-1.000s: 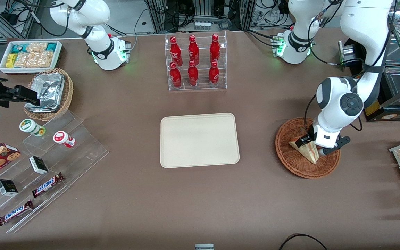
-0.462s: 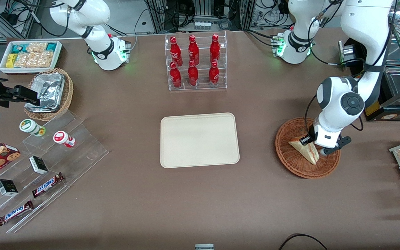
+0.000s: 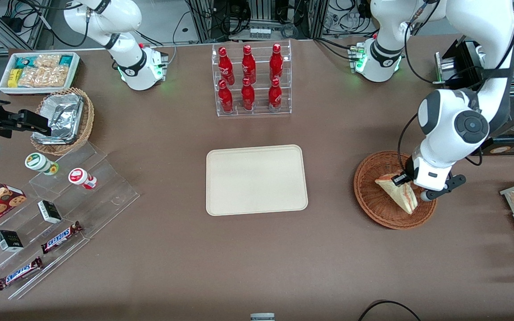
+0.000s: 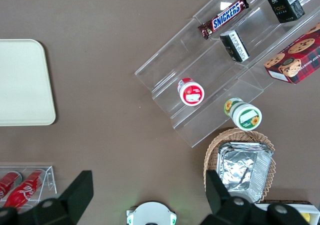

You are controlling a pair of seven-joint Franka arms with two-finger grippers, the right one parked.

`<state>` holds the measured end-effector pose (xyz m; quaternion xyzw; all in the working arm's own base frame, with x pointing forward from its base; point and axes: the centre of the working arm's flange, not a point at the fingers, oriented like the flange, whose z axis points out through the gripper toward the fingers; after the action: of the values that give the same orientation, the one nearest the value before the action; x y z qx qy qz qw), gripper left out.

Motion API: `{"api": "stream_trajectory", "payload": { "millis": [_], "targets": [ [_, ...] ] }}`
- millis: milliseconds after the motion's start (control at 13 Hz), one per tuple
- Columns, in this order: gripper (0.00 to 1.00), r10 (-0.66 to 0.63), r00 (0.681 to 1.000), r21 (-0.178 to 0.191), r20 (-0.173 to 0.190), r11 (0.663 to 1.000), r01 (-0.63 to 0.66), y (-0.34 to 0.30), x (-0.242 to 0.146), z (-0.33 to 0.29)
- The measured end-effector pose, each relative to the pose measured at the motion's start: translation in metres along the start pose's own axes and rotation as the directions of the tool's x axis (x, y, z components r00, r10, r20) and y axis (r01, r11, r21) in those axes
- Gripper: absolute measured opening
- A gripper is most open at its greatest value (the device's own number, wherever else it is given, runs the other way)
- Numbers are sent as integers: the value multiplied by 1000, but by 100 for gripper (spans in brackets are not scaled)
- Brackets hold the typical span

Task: Place sandwich from basket to tray
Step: 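Lift the sandwich and carry it with the left gripper to the tray, then lower the sandwich onto the cream tray with the left gripper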

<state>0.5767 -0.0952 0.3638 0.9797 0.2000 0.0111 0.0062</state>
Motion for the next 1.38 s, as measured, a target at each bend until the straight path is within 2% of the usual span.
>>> {"api": "stream_trajectory", "payload": {
  "millis": [231, 462, 692, 1000, 1231, 1385],
  "targets": [
    [15, 113, 994, -6, 5, 994, -113, 68, -27, -41],
    [15, 209, 978, -23, -3, 978, -209, 150, -80, -45],
    [15, 259, 966, -25, 9, 966, -259, 219, -132, -27],
    [15, 338, 940, -16, 40, 941, -337, 278, -172, 18],
    [15, 385, 922, -38, 49, 923, -383, 305, -199, 57],
    [15, 404, 914, -64, 32, 913, -402, 318, -211, 69]
  ]
}}
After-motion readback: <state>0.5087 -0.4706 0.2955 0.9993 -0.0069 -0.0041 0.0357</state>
